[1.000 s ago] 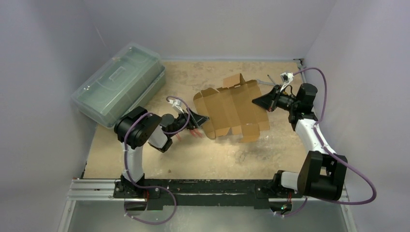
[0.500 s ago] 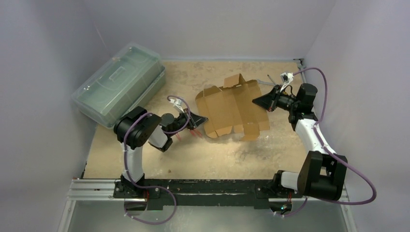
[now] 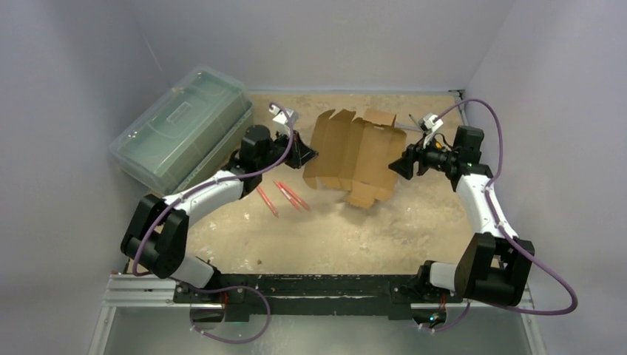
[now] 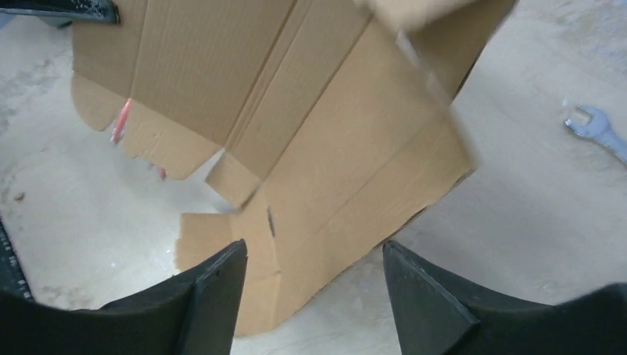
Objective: Fold the paper box
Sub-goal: Fold the paper box at the center of the board.
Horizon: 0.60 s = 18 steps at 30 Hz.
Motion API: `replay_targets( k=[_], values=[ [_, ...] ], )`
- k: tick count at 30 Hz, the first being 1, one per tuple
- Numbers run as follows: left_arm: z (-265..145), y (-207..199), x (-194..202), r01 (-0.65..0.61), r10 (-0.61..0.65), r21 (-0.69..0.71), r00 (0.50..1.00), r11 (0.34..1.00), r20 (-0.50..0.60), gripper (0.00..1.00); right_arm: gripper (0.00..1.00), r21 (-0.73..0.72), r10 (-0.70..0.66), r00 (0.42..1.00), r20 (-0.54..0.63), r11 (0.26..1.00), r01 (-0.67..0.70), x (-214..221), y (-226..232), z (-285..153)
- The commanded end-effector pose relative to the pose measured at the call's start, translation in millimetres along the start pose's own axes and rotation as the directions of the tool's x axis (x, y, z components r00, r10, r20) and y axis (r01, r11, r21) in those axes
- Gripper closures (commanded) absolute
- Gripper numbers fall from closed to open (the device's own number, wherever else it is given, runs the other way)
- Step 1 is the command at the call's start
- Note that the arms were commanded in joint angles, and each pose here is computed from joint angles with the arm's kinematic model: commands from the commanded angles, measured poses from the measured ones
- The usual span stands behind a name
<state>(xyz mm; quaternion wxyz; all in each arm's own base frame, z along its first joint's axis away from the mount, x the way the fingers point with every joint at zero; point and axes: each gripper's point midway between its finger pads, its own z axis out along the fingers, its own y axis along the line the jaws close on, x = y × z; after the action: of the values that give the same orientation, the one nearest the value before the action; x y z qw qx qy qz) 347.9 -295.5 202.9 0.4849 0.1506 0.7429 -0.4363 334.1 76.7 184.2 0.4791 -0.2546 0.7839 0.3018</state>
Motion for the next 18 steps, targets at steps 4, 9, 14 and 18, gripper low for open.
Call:
replay_targets(
  k=[4, 9, 14, 18],
  values=[
    [-28.7, 22.0, 38.0, -0.221, 0.183, -0.037, 0.882, 0.975, -0.435, 1.00, 0.14, 0.075, -0.227, 0.974, -0.023, 0.971, 0.228, -23.0, -5.5, -31.3],
    [-25.1, 30.6, 57.4, -0.233, 0.206, 0.032, 0.778, 0.972, -0.594, 1.00, 0.09, 0.009, -0.312, 0.949, 0.031, 0.950, 0.312, -36.5, 13.7, -39.4],
    [-7.6, 32.1, 61.5, -0.249, 0.237, 0.076, 0.725, 0.966, -0.647, 1.00, 0.06, -0.186, -0.392, 0.915, 0.091, 0.896, 0.403, -49.3, 35.5, -26.4],
    [9.4, 20.1, 53.9, -0.281, 0.291, 0.118, 0.726, 0.953, -0.623, 1.00, 0.05, -0.301, -0.402, 0.911, 0.093, 0.861, 0.411, -59.1, 45.4, 7.9]
  ],
)
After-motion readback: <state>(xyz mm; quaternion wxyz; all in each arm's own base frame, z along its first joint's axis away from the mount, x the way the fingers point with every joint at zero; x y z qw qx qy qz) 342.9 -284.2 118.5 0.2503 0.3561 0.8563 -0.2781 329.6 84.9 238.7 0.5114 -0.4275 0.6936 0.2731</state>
